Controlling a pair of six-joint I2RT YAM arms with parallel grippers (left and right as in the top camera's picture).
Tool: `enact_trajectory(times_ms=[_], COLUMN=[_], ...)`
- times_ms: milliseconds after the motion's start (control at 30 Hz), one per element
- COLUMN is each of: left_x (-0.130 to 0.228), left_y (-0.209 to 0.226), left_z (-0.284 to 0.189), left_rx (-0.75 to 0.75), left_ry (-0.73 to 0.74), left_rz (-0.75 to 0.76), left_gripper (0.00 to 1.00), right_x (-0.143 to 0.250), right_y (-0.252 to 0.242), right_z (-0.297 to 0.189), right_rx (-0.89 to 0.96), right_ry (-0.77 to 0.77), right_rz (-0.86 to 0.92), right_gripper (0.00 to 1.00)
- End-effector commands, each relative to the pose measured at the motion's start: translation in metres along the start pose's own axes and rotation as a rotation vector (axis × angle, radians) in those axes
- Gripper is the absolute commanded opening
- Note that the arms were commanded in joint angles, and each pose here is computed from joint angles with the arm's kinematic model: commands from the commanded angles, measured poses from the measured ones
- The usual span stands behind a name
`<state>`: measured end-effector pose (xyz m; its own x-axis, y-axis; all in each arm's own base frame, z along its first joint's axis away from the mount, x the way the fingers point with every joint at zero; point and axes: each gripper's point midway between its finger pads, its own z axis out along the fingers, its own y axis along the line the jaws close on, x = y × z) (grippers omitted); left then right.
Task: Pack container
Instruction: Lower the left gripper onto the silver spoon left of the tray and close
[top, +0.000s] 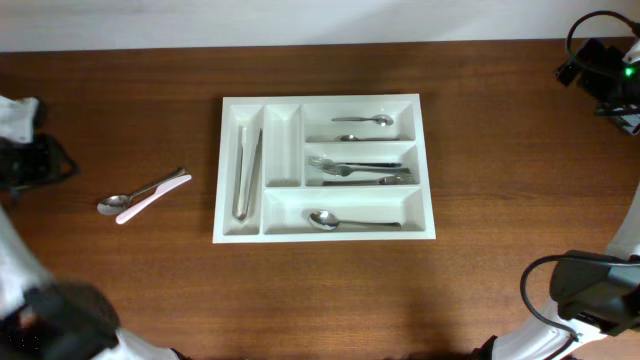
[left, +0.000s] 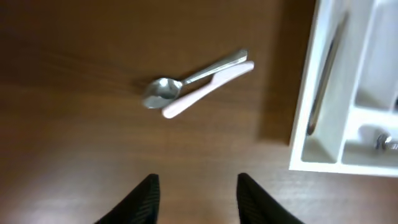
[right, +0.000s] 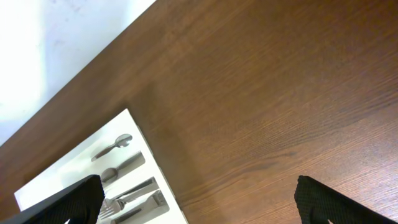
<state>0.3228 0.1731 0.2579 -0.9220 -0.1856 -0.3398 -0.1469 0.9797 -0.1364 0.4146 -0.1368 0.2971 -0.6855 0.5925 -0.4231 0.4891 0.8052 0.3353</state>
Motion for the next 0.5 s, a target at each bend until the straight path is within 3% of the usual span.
enact_trajectory(times_ms=[0,100,233,367,467], left_x=[0.019,0.037,0.056,0.060,0.067], left_y=[0.017,0.032,0.038,0.038,0.037], left_z=[-0.009,0.009,0.053,0.090,0.113], left_rx=[-0.040,-0.016,0.140,0.296,0.368], left_ry=[0.010,0.043,0.035,-0.059,-0.081], left_rz=[-0.145,-0.235,-0.331,-0.374,-0.409], left_gripper=[0.47,0.55,0.63,0.86,0.87], right_x=[-0.001,-0.001,-0.001,-0.001,-0.001], right_y=[-0.005,-0.005,-0.005,-0.005,-0.005], right_z=[0.001,0.001,0.001,0.001,0.001], right_rx=[0.016,0.016,0.016,0.016,0.016], right_ry=[-0.003,-0.003,-0.003,-0.003,-0.003], right_rz=[0.005,0.005,0.005,0.005,0.005], right_gripper=[0.99,0.99,0.99,0.99,0.99])
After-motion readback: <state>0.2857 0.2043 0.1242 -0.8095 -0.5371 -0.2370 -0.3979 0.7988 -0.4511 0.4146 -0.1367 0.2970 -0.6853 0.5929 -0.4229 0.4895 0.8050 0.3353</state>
